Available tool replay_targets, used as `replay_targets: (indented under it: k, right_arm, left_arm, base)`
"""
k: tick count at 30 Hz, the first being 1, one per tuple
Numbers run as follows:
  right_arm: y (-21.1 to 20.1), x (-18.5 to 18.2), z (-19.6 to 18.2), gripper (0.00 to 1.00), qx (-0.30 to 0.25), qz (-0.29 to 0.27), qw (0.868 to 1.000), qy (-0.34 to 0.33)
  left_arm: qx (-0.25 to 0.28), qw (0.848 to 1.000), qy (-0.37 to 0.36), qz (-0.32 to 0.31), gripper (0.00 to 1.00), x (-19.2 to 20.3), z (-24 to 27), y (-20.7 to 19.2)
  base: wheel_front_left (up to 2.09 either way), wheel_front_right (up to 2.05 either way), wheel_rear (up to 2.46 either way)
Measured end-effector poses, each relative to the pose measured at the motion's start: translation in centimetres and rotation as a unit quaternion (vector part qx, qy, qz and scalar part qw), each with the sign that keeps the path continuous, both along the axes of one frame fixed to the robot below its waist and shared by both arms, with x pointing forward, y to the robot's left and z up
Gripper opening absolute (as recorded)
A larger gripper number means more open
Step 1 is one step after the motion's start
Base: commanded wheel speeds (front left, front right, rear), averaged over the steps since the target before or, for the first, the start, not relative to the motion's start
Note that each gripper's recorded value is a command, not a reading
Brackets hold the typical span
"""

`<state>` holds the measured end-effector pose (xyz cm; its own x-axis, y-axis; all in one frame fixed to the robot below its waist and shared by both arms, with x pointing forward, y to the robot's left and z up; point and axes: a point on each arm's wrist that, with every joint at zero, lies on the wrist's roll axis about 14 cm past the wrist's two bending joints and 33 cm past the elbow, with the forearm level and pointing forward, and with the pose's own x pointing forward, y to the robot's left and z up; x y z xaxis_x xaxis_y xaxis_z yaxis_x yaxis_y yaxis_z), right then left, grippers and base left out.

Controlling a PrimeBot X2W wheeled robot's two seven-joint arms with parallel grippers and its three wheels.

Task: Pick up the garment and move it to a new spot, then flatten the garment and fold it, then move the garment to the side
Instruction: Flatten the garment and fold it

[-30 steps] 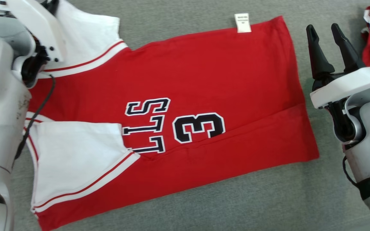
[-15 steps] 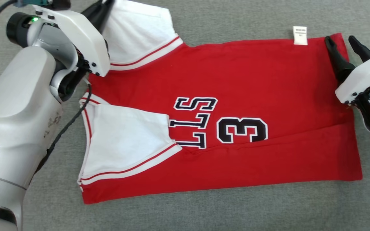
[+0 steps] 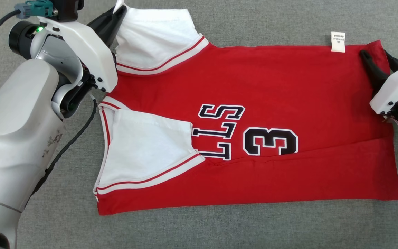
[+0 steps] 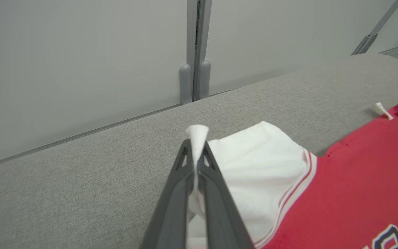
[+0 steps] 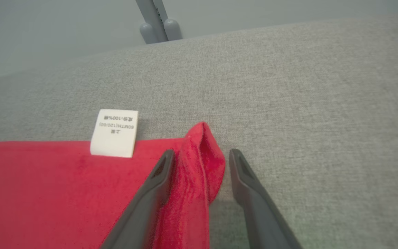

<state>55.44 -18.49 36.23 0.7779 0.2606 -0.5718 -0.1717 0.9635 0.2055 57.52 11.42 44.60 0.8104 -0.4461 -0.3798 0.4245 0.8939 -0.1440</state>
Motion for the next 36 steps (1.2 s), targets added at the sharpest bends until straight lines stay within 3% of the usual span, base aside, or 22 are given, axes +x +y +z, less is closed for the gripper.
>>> replay_targets:
  k: [9,23,36]
  right_arm:
    - [-0.7,1.0,1.4,0.00,-0.006,0.001,0.999,-0.040]
    - [-1.7,4.7,3.9,0.00,-0.035,-0.003,0.991,-0.129]
    - [-1.9,1.8,4.5,0.00,-0.038,0.013,0.987,-0.154]
  left_arm:
    - [-0.004,1.000,-0.009,0.017,0.00,0.3,-0.2,0.6]
    - [0.006,0.995,-0.078,0.068,0.00,4.5,1.6,1.1]
    - [0.012,0.995,-0.081,0.055,0.00,2.2,1.6,1.2]
  base:
    - [0.00,0.00,0.00]
    - [0.00,0.00,0.00]
    - [0.00,0.00,0.00]
